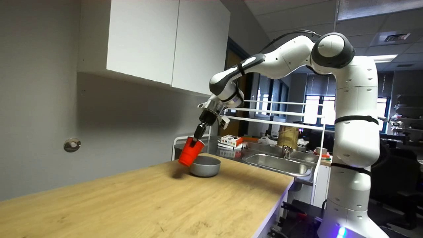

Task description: Pour the beans from the cup into the bowl

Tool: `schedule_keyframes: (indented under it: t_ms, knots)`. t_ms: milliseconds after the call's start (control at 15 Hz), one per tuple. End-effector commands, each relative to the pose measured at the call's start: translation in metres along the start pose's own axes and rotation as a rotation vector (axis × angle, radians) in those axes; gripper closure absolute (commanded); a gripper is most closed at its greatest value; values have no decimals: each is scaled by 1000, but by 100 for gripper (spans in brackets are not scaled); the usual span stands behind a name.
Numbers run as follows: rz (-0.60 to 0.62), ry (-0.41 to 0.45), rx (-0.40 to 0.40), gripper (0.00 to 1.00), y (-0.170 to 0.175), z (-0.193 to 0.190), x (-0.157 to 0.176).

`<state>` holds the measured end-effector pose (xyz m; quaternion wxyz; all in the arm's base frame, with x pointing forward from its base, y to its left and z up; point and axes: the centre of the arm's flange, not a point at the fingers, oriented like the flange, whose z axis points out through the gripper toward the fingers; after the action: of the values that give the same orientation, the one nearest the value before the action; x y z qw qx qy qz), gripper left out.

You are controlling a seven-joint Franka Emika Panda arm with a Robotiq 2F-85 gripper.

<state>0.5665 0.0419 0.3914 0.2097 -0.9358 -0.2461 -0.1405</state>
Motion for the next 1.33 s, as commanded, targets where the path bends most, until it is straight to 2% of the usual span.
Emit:
schedule_keyframes:
  t_ms: [0, 333, 667, 1267]
  knots:
    - [-18, 92, 88, 95, 28, -20, -15]
    - [-7, 219, 270, 96, 64, -22, -34]
    - [49, 323, 468, 95, 96, -7, -54]
    - [169, 432, 698, 95, 133, 22, -74]
